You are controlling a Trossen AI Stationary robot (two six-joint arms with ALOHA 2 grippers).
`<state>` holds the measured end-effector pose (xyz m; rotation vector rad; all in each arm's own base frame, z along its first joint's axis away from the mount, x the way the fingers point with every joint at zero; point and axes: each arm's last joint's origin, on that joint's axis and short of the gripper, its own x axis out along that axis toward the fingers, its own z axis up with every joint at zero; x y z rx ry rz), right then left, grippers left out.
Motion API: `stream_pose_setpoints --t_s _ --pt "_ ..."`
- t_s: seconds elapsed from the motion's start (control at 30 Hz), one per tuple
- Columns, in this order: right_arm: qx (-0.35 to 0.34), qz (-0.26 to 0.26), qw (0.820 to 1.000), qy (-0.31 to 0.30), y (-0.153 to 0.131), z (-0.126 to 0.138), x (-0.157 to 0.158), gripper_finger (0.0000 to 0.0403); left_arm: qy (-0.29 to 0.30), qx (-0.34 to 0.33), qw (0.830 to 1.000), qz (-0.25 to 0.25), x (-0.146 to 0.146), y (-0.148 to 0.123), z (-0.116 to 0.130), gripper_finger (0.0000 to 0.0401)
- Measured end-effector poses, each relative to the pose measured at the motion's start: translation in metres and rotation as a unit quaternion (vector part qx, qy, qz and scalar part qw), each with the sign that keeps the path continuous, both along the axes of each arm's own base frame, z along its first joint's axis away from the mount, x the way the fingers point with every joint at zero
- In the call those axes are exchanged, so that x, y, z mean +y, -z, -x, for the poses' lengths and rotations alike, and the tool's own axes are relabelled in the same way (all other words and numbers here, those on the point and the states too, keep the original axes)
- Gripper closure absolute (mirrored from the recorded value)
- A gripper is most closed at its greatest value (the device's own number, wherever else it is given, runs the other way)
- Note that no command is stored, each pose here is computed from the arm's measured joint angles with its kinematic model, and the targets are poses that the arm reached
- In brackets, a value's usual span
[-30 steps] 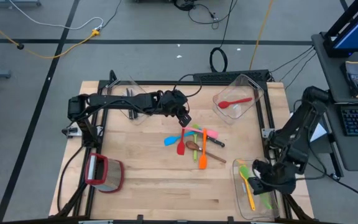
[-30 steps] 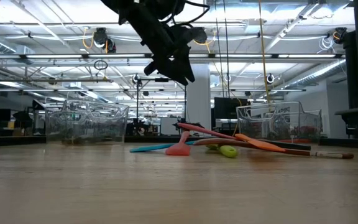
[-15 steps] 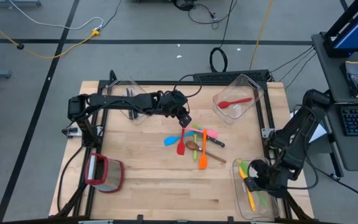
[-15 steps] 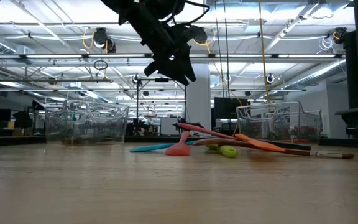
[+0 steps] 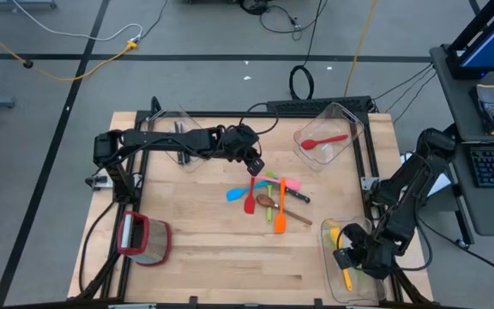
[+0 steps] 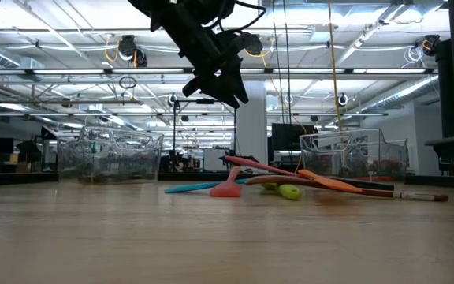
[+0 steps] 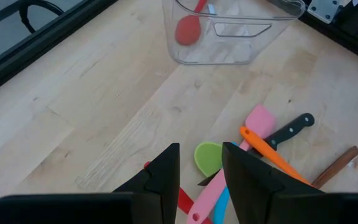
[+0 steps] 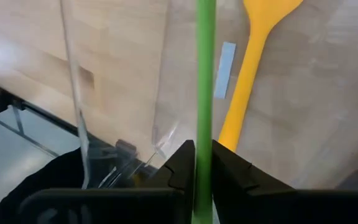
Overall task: Pick & Place Kitchen Items
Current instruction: Put the green spatula into the bottom transparent bin, then put the orange spatula into the bottom transparent bin
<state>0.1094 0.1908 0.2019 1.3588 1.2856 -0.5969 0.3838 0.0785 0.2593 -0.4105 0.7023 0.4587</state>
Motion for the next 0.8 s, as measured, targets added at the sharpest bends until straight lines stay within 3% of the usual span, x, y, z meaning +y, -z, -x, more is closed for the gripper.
stream_pose_setpoints --t_s 0.5,0.63,0.8 --pt "-0.009 -0.013 1.000 -0.003 0.000 -0.002 0.003 0.0269 0.000 -0.001 1.000 -0.001 0.000 0.000 0.000 0.0277" --pt "-0.042 -0.057 0.997 -0.014 -0.009 -0.004 0.008 0.0275 0.005 -0.009 1.000 -0.007 0.000 -0.002 -0.002 0.0277" --pt "-0.086 -0.111 0.990 -0.029 -0.024 -0.006 0.010 0.0325 0.015 -0.030 0.999 -0.022 0.000 -0.005 -0.005 0.0277"
